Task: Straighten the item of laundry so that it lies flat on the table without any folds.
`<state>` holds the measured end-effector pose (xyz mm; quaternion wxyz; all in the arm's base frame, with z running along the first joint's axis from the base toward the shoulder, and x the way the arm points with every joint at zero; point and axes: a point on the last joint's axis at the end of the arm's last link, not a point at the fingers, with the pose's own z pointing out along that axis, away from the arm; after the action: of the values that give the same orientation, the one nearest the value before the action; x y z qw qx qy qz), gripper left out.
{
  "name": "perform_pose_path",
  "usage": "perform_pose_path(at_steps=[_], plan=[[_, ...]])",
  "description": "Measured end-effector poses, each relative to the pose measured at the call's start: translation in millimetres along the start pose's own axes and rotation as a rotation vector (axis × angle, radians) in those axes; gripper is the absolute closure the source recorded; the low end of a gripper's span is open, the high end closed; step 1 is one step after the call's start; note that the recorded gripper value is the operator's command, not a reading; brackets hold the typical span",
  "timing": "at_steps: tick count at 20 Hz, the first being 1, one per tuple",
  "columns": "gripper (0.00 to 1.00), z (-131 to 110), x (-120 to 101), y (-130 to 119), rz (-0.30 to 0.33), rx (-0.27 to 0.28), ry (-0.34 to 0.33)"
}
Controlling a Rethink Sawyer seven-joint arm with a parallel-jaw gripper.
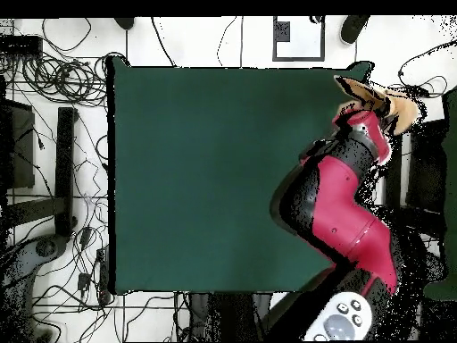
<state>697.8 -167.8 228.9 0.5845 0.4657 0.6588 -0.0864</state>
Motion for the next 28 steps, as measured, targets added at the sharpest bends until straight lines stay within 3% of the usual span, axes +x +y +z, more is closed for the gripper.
perform_pose_path(at_steps=[5,13,20,28], plan=[[1.0,-13.6,17.7,-22.4,0.013,0.038,-0.019],[1.0,-24.3,22.6,-42.4,0.023,0.09,-0.03],[1.0,-32.9,27.7,-43.0,0.067,0.133,-0.08],[1.0,-54.0,57.7,-35.4,0.146,0.143,-0.179]])
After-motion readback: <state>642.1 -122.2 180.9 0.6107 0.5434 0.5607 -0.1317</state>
